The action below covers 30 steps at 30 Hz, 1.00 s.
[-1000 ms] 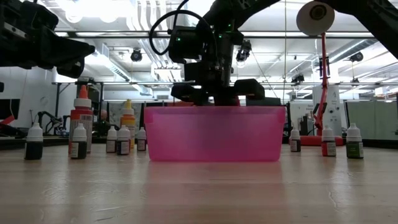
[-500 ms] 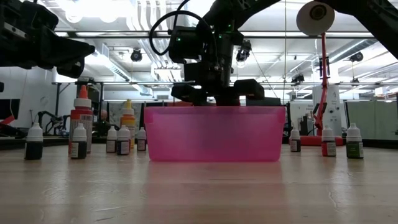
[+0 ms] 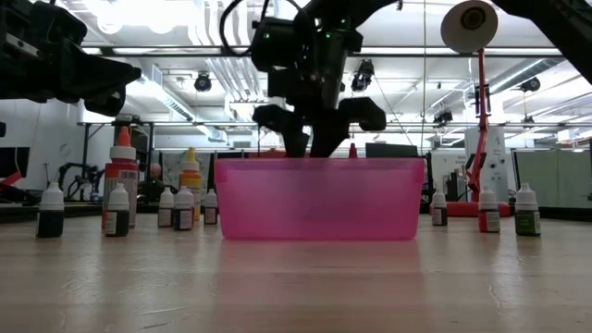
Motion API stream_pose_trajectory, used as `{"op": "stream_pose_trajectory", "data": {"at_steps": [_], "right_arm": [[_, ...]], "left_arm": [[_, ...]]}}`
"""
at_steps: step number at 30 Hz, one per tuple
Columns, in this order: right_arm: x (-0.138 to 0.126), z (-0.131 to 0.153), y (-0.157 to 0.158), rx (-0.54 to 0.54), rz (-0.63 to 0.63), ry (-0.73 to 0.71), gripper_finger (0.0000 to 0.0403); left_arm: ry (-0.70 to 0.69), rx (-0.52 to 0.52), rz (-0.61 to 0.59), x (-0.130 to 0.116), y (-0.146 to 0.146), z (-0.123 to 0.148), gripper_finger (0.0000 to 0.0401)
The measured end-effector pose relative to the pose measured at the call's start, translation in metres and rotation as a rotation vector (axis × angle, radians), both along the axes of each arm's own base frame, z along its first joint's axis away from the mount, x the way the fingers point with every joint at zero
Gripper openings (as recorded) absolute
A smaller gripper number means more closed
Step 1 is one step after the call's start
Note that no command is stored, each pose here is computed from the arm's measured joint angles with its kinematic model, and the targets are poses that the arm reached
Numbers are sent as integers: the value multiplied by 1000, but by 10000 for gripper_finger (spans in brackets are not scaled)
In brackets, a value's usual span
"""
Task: Pick & Place food coloring
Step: Put the small food coloring bottle into the red bin
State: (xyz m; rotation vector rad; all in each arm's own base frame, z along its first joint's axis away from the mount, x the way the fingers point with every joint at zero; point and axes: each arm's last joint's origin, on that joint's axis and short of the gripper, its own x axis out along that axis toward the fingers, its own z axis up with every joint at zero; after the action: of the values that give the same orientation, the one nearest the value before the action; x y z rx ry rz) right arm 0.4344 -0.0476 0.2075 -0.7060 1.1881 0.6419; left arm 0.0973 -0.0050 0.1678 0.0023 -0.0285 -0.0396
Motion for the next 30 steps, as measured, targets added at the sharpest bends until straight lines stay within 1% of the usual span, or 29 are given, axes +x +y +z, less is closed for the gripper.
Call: {"op": "stream_pose_trajectory", "data": {"at_steps": [3, 9, 12, 15, 21, 30], "right_arm": [[-3, 11, 1, 13, -60, -20, 135], [-10, 33, 7, 82, -291, -48, 133], [-14, 42, 11, 113, -358, -58, 128], [-21, 45, 14, 142, -367, -36, 124], [-37, 50, 21, 152, -367, -12, 125], [-73, 38, 30, 167, -386, 72, 126]], "left_arm": [[0, 0, 0, 0, 0, 0, 3], [0, 0, 0, 0, 0, 0, 3], [0, 0, 0, 0, 0, 0, 3], [0, 0, -1, 0, 0, 0, 3], [0, 0, 0, 0, 0, 0, 3], [0, 0, 0, 0, 0, 0, 3]]}}
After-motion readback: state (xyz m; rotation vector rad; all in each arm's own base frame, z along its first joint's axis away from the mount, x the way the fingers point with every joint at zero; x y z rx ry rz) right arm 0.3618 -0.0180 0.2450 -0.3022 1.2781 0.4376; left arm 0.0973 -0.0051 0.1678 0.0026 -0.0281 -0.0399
